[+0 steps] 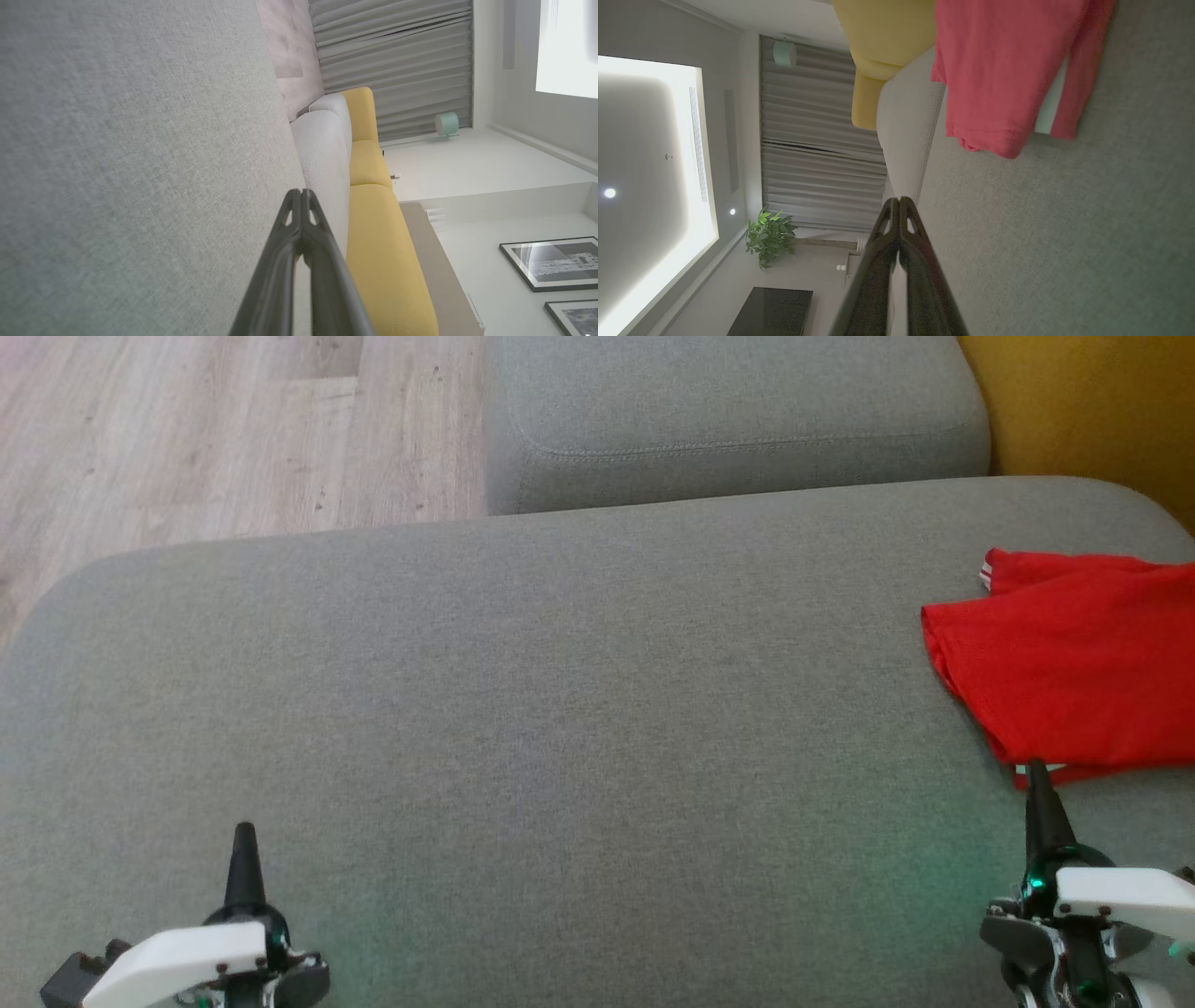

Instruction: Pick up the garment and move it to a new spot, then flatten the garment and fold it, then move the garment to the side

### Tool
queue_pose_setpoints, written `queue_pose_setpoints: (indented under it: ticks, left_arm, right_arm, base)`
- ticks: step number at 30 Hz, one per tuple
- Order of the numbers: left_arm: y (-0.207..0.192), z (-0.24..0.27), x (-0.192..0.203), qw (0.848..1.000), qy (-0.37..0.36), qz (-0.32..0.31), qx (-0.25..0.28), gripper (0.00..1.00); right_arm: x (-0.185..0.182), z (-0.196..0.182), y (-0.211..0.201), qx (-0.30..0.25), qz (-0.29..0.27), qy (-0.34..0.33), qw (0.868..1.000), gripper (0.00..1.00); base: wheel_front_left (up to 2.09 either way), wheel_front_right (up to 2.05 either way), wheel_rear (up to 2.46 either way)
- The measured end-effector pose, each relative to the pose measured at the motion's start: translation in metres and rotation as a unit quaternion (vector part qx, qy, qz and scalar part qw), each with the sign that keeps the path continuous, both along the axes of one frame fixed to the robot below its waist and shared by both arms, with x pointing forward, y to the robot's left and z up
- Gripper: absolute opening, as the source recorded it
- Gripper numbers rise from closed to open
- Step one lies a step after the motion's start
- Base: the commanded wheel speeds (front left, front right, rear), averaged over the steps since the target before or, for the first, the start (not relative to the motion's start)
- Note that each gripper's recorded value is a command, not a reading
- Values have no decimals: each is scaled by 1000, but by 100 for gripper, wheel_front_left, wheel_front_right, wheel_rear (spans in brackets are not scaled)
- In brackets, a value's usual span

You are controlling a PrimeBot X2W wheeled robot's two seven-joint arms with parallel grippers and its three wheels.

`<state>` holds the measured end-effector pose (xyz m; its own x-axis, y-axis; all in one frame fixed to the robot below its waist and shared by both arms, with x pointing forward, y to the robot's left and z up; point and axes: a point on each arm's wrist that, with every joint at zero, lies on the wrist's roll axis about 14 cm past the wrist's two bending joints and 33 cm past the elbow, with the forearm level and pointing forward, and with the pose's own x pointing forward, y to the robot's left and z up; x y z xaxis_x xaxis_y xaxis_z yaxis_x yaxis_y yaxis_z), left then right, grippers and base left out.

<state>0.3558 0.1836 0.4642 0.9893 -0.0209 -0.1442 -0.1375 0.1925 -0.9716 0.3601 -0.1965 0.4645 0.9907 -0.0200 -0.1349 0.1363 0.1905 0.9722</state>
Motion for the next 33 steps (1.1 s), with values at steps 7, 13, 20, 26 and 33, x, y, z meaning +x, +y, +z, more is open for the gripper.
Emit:
queue_pose_setpoints:
  ticks: [7,13,20,26,33]
  left_arm:
    - [0,5,7,999,-7,1,-34,0]
    - [3,7,12,998,-13,7,-67,0]
    - [3,13,19,995,-23,8,-99,0]
    - [4,14,19,995,-24,8,-99,0]
    - [4,14,19,995,-24,10,-100,0]
  right_arm:
    - [4,3,-3,35,-7,-6,999,0]
    - [9,8,-6,70,-13,-15,997,0]
    - [14,13,-7,103,-16,-25,994,0]
    - [13,13,-7,104,-14,-24,994,0]
    - [13,13,-8,104,-16,-24,994,0]
  base:
    - [0,0,0]
    - [0,0,0]
    - [0,0,0]
    - [0,0,0]
    - [0,0,0]
